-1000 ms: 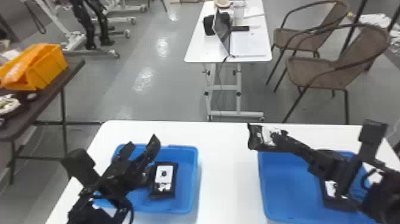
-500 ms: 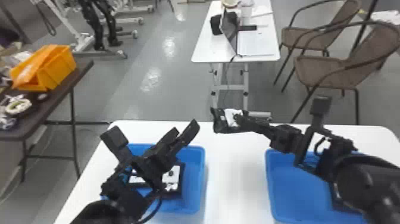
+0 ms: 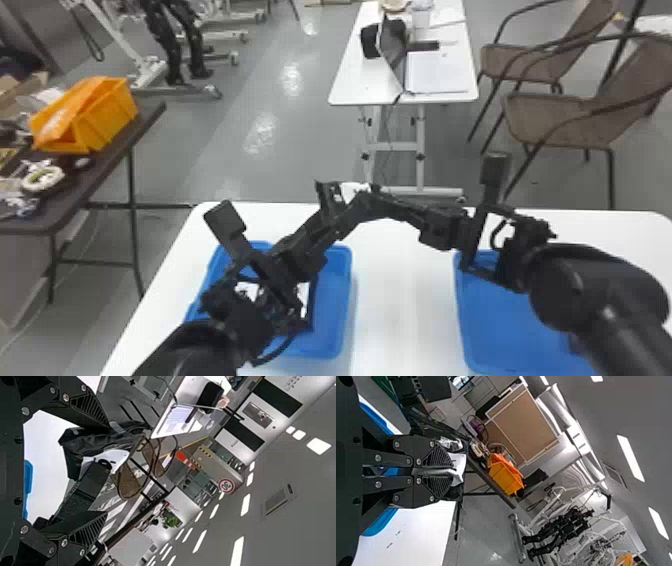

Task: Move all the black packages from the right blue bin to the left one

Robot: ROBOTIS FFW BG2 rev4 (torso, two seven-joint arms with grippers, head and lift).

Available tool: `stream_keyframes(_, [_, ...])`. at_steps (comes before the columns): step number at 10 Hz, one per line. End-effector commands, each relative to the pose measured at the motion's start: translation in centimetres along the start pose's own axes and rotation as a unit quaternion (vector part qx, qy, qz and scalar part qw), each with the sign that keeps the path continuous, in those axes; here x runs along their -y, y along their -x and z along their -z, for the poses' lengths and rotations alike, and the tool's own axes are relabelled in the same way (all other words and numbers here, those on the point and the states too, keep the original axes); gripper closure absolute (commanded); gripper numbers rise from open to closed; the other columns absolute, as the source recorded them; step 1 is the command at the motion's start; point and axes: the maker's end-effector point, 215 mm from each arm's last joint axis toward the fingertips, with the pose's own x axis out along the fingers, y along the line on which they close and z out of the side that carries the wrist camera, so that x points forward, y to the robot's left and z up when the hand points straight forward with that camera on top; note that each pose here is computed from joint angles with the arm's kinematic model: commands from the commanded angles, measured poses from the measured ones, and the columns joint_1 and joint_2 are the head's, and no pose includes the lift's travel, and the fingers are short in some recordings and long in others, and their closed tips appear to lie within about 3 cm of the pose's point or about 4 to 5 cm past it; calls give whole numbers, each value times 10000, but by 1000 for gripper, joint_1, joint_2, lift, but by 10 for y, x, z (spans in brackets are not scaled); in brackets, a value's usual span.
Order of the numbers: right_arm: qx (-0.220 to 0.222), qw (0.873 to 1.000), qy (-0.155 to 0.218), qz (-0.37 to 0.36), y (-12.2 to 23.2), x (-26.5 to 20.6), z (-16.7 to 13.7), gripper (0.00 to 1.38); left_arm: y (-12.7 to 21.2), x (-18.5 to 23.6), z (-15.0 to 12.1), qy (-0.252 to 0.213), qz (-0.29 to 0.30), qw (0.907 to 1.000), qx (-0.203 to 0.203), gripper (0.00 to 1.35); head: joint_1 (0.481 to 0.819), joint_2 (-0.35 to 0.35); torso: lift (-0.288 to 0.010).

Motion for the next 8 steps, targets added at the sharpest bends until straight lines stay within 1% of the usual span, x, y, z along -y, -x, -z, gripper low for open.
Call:
stream_keyframes(1, [-61, 9999, -41, -128, -9, -10, 5, 1079, -1, 1, 4, 31, 11, 10000, -77, 283, 695, 207, -40])
stream_keyframes(2, [-85, 9998, -73, -162, -11, -13, 9, 1079, -1, 0, 8, 64, 10, 9998, -168, 312, 695, 217, -40])
stream_keyframes(3, [-81, 9998, -66, -175, -12, -14, 8, 1079, 0, -1, 9, 47, -7, 9998, -184, 463, 695, 224, -40])
stream_keyframes(4, [-79, 9998, -78, -177, -12, -14, 8, 1079, 1, -3, 8, 35, -63, 9999, -154, 858, 695, 227, -40])
stream_keyframes(5, [-69, 9998, -102, -185, -11, -15, 9, 1079, 4, -9, 12, 188, -203, 9995, -171, 1204, 695, 230, -40])
stream_keyframes(6, [-73, 9998, -107, -181, -11, -14, 9, 1079, 6, -12, 15, 260, -190, 9992, -239, 1228, 695, 234, -40])
stream_keyframes(8, [-72, 9997, -119, -182, -11, -14, 10, 1079, 8, -15, 4, 155, -232, 9996, -41, 1228, 695, 238, -40])
